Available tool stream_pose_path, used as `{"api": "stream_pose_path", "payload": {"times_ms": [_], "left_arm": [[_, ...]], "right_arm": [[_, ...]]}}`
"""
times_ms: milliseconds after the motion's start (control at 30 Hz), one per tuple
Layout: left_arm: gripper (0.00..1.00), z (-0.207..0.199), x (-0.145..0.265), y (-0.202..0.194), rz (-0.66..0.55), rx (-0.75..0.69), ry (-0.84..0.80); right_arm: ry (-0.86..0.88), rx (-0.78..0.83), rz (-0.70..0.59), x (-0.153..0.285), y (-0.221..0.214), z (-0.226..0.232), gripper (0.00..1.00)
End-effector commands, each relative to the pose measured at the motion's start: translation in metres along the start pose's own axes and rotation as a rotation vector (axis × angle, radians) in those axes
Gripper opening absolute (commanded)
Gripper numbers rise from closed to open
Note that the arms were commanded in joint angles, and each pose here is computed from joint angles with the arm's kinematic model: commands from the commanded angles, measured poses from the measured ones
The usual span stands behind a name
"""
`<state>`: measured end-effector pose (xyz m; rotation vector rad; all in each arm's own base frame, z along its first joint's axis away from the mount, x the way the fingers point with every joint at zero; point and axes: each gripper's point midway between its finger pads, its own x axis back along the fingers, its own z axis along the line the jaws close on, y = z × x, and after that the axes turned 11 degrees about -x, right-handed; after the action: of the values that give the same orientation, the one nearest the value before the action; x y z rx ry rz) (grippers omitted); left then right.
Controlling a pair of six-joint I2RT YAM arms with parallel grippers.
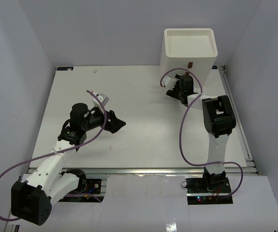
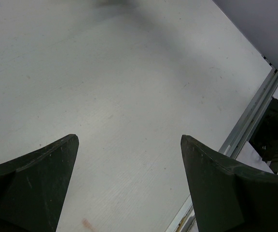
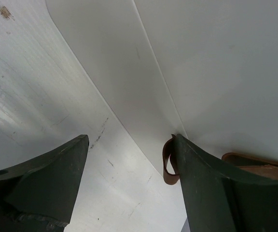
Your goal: Organize the makeup
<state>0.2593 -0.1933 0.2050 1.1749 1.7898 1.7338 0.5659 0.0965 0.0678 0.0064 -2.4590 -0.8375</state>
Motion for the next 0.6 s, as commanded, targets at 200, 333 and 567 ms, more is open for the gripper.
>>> {"api": "stream_pose_path", "payload": {"times_ms": [200, 333, 567], "left_arm": [[0.98, 0.0, 0.001, 0.005, -0.011, -0.009, -0.001], [0.98, -0.002, 0.001, 0.006, -0.015, -0.01, -0.006], [0.98, -0.007, 0.003, 0.012, -0.035, -0.014, -0.028]], "right_arm": [[-0.023, -0.005, -0.088, 0.021, 0.024, -0.025, 0.9], [0.094, -0.097, -0.167, 0.058, 0.052, -0.018, 0.9], [0.25, -0.388, -0.304, 0.177, 0.108, -0.027, 0.9]]}}
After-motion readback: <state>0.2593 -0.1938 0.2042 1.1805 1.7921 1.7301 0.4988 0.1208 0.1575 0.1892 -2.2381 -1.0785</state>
